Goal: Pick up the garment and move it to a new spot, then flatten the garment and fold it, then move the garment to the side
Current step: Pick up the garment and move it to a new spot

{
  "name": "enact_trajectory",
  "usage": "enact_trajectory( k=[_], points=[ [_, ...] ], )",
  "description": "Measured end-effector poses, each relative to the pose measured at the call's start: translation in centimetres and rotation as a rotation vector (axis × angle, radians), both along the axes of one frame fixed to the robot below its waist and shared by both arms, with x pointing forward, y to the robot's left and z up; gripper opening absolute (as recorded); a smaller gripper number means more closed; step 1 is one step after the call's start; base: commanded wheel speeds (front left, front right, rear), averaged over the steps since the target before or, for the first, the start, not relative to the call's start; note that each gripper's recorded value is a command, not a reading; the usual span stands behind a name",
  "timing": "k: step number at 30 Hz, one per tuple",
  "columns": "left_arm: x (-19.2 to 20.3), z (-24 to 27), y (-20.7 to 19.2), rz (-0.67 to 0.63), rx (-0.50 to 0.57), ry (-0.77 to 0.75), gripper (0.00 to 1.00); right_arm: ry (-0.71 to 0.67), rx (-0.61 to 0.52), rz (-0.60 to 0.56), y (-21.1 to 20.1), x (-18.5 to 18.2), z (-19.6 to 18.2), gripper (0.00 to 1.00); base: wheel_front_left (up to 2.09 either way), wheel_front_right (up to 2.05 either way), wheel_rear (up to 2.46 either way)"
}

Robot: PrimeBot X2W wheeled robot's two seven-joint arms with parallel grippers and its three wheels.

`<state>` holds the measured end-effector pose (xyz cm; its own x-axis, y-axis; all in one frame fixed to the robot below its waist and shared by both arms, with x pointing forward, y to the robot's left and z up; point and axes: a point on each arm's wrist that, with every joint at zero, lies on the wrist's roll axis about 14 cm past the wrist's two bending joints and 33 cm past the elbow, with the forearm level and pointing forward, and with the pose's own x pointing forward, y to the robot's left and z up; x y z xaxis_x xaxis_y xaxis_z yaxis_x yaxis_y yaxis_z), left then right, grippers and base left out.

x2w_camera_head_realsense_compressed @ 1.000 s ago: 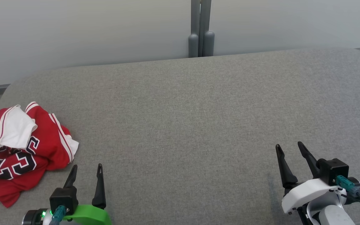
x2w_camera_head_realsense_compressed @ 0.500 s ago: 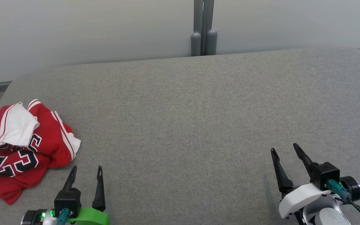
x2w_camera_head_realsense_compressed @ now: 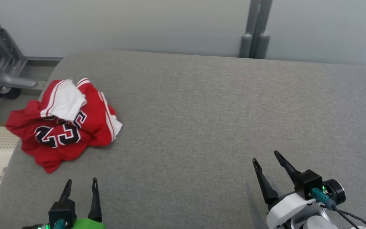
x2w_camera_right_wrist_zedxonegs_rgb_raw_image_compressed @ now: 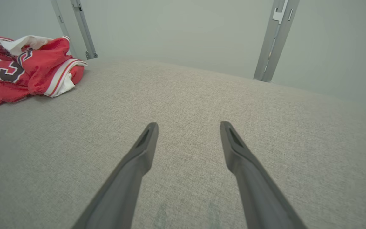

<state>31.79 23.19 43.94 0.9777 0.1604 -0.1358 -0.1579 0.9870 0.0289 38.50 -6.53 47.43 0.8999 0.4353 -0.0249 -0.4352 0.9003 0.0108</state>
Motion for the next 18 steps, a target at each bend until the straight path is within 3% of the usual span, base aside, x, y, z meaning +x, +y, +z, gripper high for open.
enact_trajectory(
  k=[11, 15, 18],
  points=[
    [-8.0, -1.9, 6.4, 0.274, -0.090, 0.043, 1.00, 0.040, 0.024, 0.324, 10.9, -1.3, -0.8, 1.00, 0.00, 0.00, 0.00],
    [-10.5, -2.6, 7.9, 0.355, -0.115, 0.060, 1.00, 0.043, 0.030, 0.391, 13.1, -1.6, -0.8, 1.00, 0.00, 0.00, 0.00],
    [-9.9, -2.1, 8.1, 0.343, -0.120, 0.044, 1.00, 0.045, 0.023, 0.397, 13.2, -1.2, -1.1, 1.00, 0.00, 0.00, 0.00]
  ],
)
